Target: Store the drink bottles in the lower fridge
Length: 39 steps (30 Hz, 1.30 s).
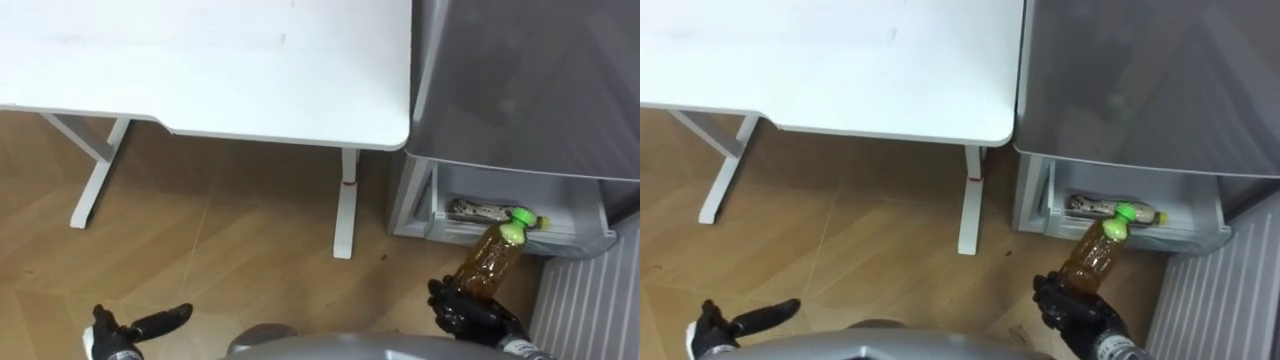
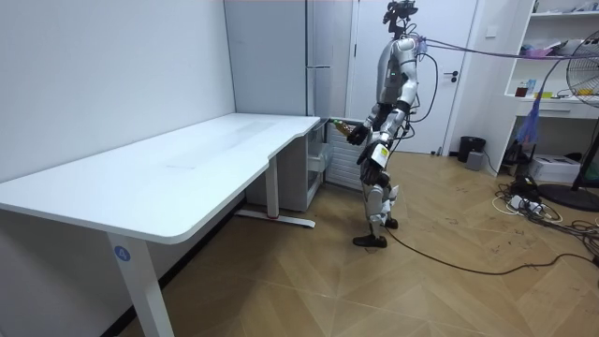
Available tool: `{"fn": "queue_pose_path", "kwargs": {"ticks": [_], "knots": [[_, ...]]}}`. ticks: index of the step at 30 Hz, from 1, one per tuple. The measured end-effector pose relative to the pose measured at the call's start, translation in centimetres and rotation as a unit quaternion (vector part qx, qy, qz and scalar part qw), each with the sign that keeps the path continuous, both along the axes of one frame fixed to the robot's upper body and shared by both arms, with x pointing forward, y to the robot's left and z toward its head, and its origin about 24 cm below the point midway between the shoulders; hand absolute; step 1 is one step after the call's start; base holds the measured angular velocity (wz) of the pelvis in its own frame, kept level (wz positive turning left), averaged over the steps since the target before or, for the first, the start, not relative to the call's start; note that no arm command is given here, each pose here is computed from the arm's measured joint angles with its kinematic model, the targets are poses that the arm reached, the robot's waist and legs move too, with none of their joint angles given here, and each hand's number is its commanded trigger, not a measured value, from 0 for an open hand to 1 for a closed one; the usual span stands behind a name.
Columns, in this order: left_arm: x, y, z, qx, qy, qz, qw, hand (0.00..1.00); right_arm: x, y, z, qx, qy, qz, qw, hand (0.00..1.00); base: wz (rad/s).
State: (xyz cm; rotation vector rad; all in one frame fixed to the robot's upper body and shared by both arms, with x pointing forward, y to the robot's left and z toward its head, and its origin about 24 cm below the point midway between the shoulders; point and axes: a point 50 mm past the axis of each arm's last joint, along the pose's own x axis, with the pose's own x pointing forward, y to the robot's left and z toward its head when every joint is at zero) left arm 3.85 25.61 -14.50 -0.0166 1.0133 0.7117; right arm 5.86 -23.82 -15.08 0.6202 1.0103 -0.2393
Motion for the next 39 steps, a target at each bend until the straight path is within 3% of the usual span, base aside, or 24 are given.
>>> {"fn": "queue_pose_path", "kwargs": {"ticks": [8,13,22,29,39], "knots": [[-0.8,-2.4,-1.1,-0.018,0.054,-0.127,0.99,0.0,2.0,0.3,-0.1,0.011,-0.008,-0.115,0.993,1.0,-0.03],[-1.1,-3.0,-1.5,-0.017,0.091,-0.182,0.979,0.0,2.8,0.8,-0.1,0.036,-0.014,-0.176,0.984,1.0,0.0],[-1.3,-3.4,-1.8,-0.022,0.124,-0.224,0.966,0.0,6.2,0.9,0.8,0.113,-0.06,-0.324,0.937,1.0,0.06],[-1.0,-3.5,-1.9,-0.035,0.14,-0.24,0.96,0.0,9.6,0.5,2.0,0.145,-0.101,-0.355,0.918,1.0,0.08],[1.4,-2.8,-1.6,-0.041,0.13,-0.267,0.954,0.0,15.7,-0.9,4.8,0.172,-0.16,-0.385,0.892,1.0,0.09]]}}
